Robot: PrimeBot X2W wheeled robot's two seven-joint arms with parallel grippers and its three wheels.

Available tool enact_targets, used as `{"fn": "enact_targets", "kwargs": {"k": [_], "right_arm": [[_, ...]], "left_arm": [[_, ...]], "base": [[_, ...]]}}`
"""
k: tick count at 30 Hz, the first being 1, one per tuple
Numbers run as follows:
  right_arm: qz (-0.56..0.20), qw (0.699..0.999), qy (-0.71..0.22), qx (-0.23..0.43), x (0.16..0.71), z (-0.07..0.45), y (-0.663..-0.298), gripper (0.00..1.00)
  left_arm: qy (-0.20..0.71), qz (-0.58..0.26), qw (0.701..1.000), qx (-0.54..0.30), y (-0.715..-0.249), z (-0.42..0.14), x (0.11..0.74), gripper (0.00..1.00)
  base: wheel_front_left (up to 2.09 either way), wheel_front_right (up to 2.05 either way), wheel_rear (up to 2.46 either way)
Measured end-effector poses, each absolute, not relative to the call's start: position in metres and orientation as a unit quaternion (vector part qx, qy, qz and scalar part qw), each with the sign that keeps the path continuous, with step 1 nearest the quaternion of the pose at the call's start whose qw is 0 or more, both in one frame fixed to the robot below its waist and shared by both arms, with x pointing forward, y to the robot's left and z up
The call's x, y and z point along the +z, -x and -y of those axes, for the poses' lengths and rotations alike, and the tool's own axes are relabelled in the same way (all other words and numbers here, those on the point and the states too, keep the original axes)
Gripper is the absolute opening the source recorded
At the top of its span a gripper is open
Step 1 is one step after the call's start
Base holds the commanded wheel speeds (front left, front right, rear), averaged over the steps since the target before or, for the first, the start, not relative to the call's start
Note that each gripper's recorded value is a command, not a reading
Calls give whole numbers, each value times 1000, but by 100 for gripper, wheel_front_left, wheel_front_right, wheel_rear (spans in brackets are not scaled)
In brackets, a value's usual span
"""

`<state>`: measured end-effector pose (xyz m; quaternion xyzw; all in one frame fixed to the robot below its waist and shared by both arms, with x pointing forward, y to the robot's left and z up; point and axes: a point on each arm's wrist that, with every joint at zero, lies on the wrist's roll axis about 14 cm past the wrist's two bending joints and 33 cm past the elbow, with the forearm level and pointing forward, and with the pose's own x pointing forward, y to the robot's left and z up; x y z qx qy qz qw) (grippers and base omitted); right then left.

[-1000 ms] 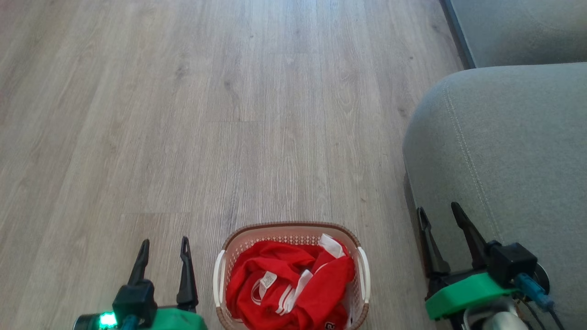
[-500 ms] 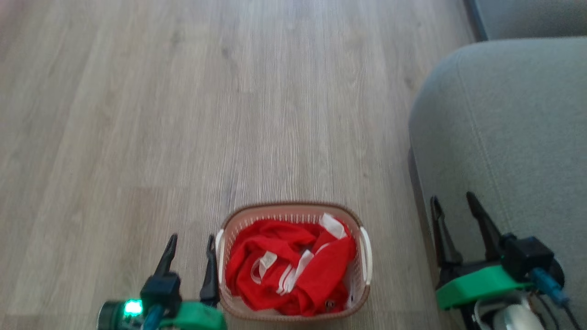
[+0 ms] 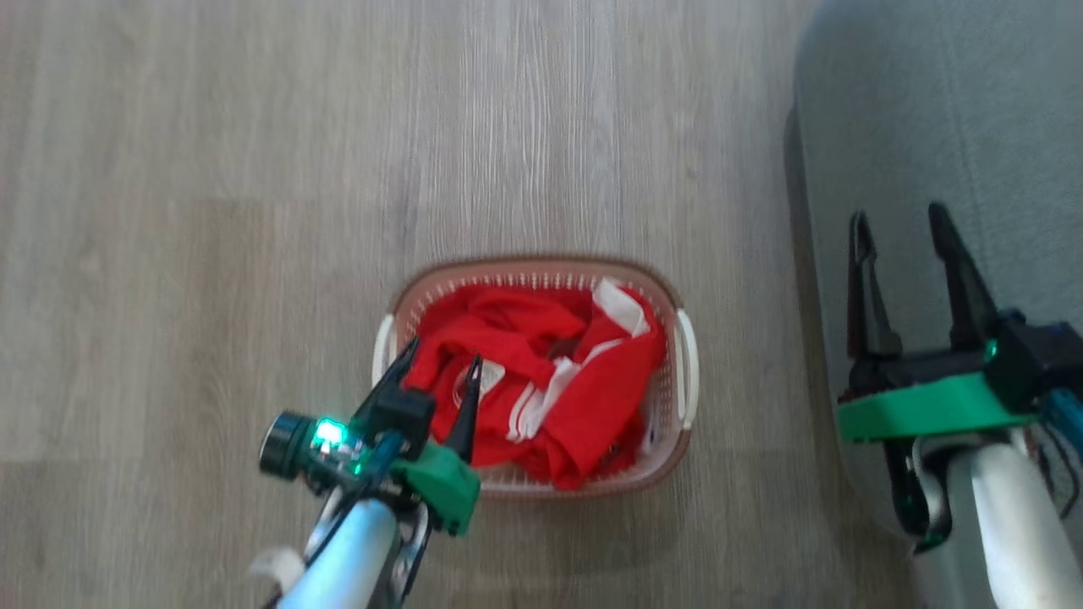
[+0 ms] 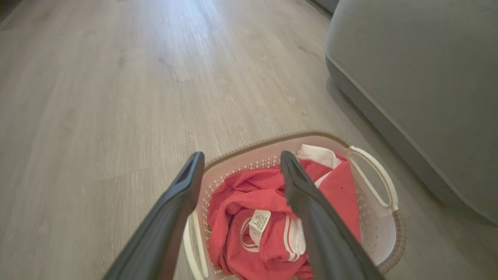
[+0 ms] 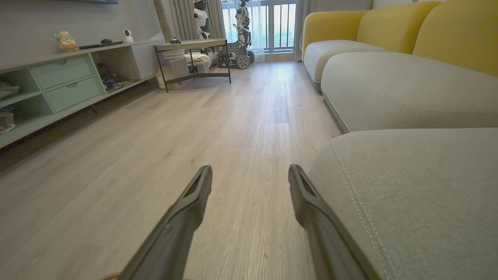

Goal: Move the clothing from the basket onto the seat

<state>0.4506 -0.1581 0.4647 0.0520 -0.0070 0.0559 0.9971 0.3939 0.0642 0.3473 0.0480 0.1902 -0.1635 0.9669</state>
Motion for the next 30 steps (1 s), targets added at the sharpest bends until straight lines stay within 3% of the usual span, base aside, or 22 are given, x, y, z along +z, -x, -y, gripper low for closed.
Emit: {"fn": "enact_targets", "kwargs": {"k": [14,30], "right_arm": [[-41,997,-47,55,401,159,-490,100],[-65,995,-54,51,372,165,-497,100]], "left_arm": [[-119,-343,898,-249,-406,-50,227,100],[-209,-415,841,-276,-416,-51,164,100]], "base": [[0,0,0],[0,0,0]]}}
